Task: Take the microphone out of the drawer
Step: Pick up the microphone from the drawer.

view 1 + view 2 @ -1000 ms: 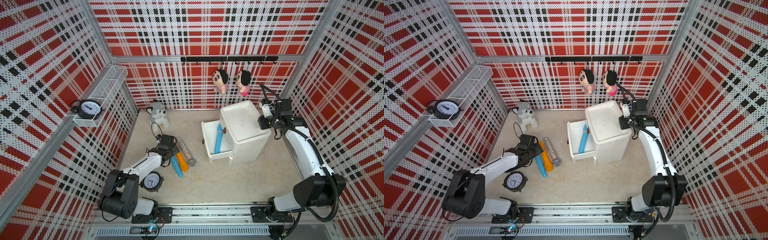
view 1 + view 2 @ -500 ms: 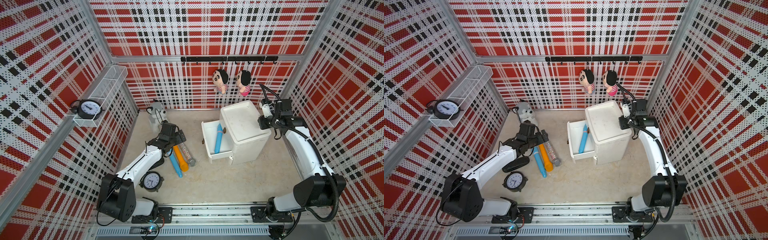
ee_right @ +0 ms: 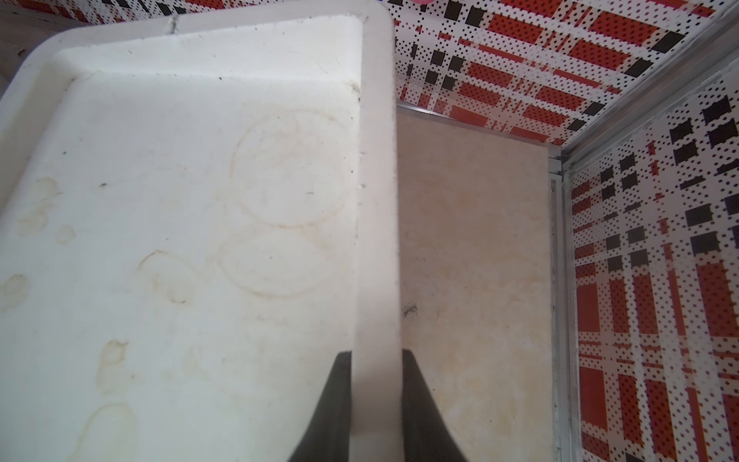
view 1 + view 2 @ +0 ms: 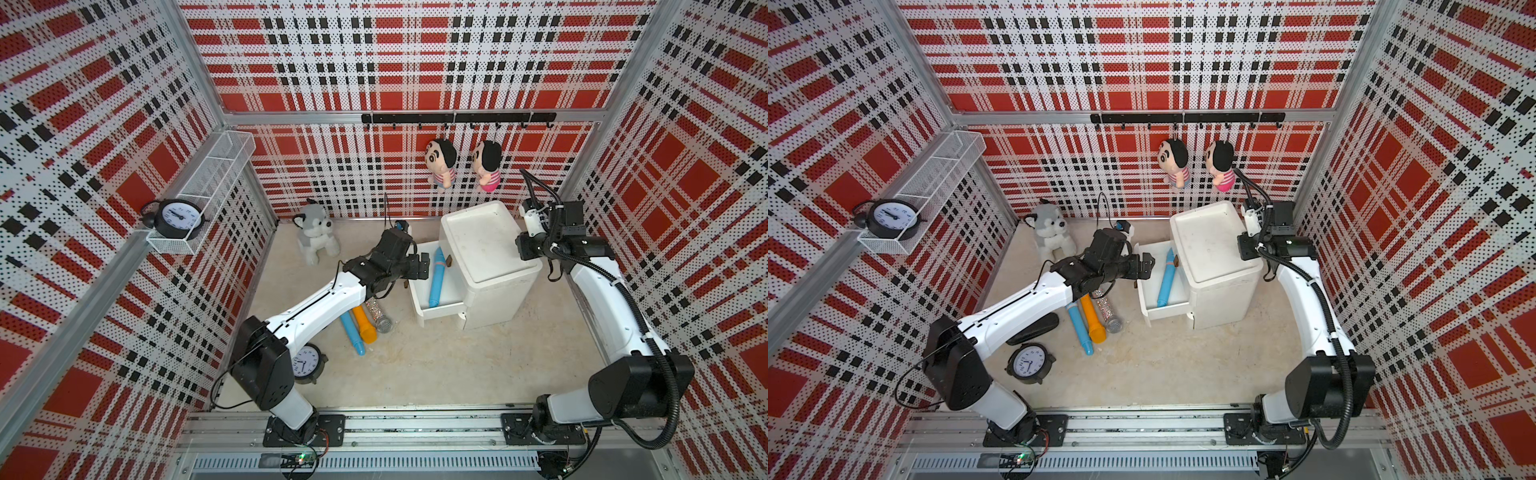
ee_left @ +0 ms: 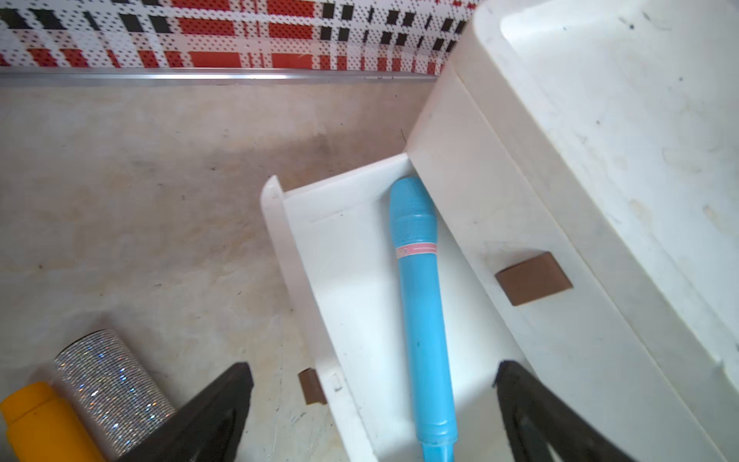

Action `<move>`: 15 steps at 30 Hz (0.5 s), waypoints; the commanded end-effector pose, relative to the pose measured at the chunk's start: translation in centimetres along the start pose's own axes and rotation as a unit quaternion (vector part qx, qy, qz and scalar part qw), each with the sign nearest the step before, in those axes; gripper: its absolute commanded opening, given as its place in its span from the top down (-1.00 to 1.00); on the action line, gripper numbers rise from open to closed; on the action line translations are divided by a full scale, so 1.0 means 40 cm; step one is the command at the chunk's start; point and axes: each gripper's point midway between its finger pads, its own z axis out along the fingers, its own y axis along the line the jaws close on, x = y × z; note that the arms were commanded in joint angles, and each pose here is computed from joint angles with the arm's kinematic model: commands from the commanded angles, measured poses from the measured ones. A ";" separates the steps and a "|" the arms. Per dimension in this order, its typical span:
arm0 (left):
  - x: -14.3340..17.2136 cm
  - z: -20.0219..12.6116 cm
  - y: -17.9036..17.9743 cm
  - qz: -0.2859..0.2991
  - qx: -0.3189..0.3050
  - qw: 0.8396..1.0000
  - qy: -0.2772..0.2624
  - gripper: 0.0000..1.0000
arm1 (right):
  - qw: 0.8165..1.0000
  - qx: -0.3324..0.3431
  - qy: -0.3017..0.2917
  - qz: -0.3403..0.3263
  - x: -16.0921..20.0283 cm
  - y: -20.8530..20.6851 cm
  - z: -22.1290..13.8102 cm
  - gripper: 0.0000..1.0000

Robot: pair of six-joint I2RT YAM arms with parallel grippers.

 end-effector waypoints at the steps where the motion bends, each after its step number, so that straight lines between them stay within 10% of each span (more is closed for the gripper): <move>1: 0.019 0.024 -0.053 0.041 0.009 0.999 0.025 -0.96 | 0.997 0.006 -0.063 -0.031 -0.075 0.010 -0.052 1.00; 15: 0.110 0.123 -0.122 0.097 -0.005 0.992 0.084 -0.74 | 0.997 0.007 -0.068 -0.033 -0.080 0.010 -0.063 1.00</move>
